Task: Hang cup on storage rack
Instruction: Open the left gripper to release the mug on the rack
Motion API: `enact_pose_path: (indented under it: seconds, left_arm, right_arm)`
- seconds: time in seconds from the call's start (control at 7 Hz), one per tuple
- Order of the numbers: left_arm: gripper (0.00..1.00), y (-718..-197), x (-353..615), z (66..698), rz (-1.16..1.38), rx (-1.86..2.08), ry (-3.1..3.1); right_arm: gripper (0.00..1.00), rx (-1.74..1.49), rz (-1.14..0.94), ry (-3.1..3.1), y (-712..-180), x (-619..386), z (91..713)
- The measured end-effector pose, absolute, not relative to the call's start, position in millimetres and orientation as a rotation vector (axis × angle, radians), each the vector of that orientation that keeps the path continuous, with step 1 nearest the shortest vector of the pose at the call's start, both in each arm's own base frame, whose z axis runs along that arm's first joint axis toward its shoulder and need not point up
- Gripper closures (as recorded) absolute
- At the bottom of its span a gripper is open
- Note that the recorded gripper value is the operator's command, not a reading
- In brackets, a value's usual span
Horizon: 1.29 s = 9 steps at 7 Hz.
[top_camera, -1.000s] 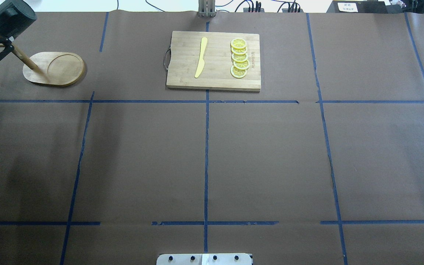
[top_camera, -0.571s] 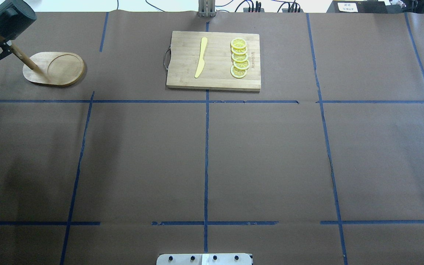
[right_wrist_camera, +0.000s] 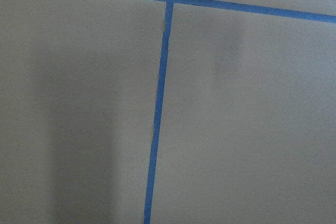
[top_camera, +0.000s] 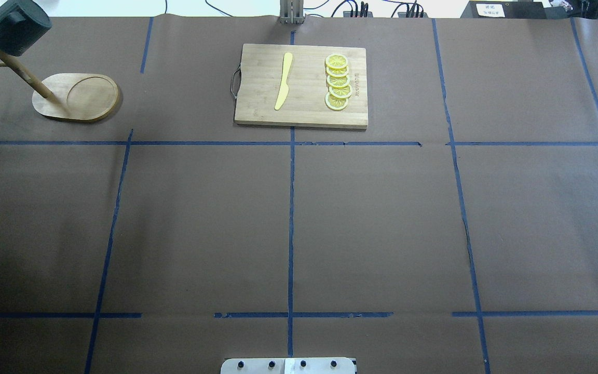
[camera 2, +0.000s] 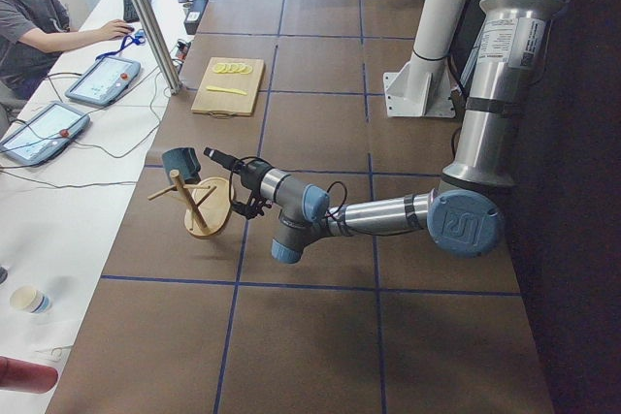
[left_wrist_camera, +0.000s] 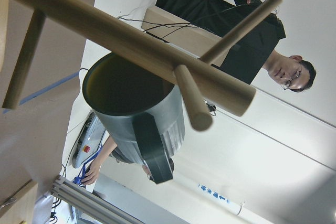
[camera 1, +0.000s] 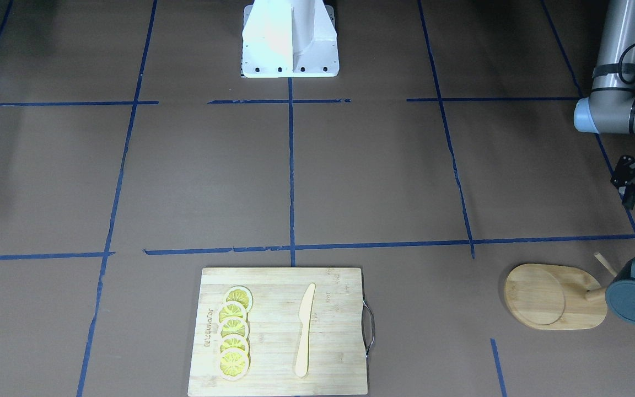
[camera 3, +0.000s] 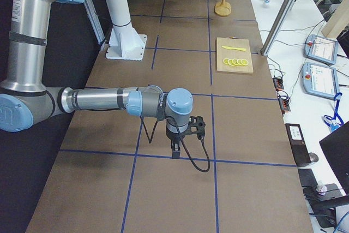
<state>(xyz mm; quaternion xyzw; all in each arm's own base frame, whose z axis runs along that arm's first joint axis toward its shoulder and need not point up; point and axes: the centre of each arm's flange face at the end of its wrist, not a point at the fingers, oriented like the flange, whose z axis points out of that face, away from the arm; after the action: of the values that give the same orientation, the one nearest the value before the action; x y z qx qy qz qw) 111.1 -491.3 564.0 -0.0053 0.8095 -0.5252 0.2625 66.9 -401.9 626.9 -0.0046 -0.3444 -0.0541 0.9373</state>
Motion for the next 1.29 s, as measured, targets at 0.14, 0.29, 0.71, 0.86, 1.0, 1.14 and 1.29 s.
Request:
enact_pose_path:
  seconds: [0.14,0.29,0.71,0.86,1.0,1.14,1.29]
  left_arm:
    - [0.0,-476,110,560,-1.324,0.012,2.158]
    - [0.0,-466,111,555,-1.215,0.059,2.122]
    - [0.0,-457,121,552,-0.888,0.309,1.971]
    - [0.0,-456,123,555,-0.765,0.425,1.891]
    - [0.0,-452,123,564,-0.634,0.562,1.786]
    - [0.0,-450,124,573,-0.506,0.672,1.671]
    - [0.0,-451,123,580,-0.389,0.76,1.56]
  right_arm:
    - [0.0,-0.01,-0.11,-0.703,-402,67,627]
    - [0.0,-0.01,-0.11,-0.704,-402,67,627]
    - [0.0,-0.011,-0.11,-0.703,-402,67,627]
    - [0.0,-0.011,-0.11,-0.703,-402,67,628]
    - [0.0,-0.013,-0.109,-0.704,-401,67,628]
    - [0.0,-0.015,-0.108,-0.705,-401,67,630]
    - [0.0,-0.019,-0.107,-0.705,-401,67,631]
